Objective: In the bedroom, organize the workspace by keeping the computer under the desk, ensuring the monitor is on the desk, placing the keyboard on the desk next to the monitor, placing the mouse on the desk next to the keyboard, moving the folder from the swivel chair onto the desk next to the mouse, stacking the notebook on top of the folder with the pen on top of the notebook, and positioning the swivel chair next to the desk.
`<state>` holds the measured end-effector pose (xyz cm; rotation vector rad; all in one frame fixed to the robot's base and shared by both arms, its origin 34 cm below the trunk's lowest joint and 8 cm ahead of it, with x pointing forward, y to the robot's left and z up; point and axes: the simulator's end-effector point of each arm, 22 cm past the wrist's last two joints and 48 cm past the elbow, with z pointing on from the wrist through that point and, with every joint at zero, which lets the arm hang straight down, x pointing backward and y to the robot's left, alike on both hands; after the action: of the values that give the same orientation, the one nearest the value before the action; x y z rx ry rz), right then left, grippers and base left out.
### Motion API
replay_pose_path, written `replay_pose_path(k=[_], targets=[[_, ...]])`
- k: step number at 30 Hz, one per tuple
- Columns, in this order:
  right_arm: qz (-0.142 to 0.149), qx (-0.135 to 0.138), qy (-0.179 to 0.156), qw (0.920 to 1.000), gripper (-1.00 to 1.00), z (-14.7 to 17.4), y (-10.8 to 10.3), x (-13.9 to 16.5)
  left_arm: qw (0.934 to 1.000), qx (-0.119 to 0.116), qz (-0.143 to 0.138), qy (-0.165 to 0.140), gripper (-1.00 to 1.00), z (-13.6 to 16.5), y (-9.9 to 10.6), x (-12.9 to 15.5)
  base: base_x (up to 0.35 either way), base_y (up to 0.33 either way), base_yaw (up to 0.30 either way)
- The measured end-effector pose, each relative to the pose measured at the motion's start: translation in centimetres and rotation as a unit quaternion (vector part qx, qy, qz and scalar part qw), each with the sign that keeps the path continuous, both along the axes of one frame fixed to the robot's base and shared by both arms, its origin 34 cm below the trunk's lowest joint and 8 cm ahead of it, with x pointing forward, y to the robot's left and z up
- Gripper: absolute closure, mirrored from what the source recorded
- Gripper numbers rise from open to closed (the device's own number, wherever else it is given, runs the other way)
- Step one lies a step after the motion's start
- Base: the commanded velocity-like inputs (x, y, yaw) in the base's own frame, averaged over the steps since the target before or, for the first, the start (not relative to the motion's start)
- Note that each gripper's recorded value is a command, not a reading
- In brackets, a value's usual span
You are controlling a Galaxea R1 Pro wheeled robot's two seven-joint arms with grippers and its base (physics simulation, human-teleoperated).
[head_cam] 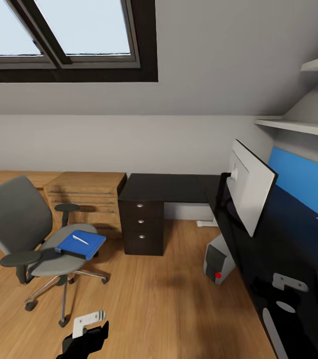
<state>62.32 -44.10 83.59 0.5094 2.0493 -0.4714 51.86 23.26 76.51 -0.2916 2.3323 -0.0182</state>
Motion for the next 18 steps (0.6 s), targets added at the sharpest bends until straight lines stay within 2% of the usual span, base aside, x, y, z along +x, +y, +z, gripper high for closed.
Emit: replay_pose_path(k=[8, 18], targets=[[0.0, 0.003, 0.008, 1.0, -1.0, -0.8, -0.1, -0.2, 1.0, -0.001, 0.0, 0.0, -1.0, 0.0, 0.0, 0.0, 0.045, 0.002, 0.0], [-0.001, 0.006, 0.028, 0.9996, -1.0, -2.4, -0.3, -0.7, 1.0, -0.001, 0.0, 0.0, -1.0, 0.0, 0.0, 0.0, 0.173, 0.036, 0.0]])
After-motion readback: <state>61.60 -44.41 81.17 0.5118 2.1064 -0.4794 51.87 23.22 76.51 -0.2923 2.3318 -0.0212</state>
